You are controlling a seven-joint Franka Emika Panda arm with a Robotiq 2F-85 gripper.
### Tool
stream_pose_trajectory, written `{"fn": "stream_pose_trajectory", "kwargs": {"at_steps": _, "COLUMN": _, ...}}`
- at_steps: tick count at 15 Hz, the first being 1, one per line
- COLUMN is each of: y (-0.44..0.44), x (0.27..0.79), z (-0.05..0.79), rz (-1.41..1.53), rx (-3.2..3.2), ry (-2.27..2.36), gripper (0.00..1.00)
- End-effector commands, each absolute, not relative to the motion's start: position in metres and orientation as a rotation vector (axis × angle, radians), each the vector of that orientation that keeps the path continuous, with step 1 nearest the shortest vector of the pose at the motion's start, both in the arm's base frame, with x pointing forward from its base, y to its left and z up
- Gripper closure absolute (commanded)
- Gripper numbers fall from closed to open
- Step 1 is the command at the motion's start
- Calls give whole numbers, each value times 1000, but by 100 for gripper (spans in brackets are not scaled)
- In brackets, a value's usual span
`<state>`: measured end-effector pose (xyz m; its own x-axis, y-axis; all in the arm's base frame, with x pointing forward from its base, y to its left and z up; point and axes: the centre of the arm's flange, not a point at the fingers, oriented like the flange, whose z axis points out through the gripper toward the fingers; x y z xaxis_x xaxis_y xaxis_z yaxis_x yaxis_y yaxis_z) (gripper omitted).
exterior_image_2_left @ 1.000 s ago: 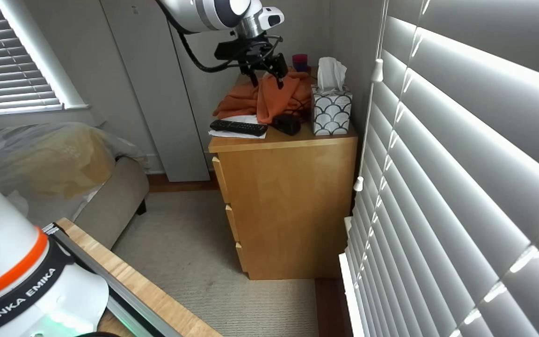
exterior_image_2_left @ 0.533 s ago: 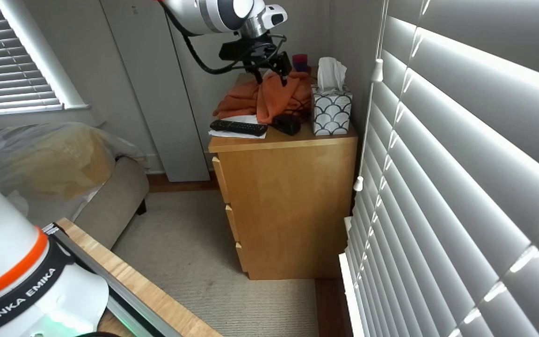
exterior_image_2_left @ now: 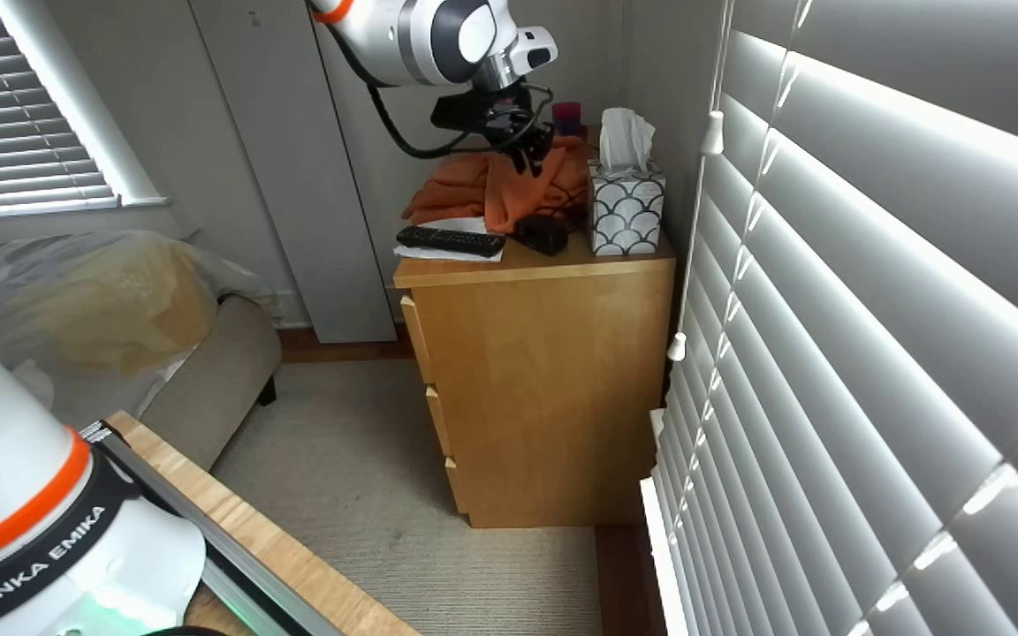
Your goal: Press a button on the bedside alarm clock radio
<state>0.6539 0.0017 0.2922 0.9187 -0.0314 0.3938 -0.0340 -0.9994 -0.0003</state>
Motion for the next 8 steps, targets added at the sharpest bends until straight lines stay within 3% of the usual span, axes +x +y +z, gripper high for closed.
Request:
{"fn": "stream_pose_trajectory", "kwargs": {"at_steps": 1, "y": -2, "x": 666, "z": 278, "rz": 551, "rx": 3079, "ry": -218, "gripper": 95}}
{"fn": "stream_pose_trajectory", "kwargs": {"at_steps": 2, "y": -5, "x": 668, "z": 277, "rz": 544, "rx": 3076, "ry": -249, "gripper": 100}}
{"fn": "stream_pose_trajectory", "kwargs": {"at_steps": 8, "y": -14, "x": 681, "z": 271, "rz": 415, "rx": 3081, "ry": -373, "gripper": 100}}
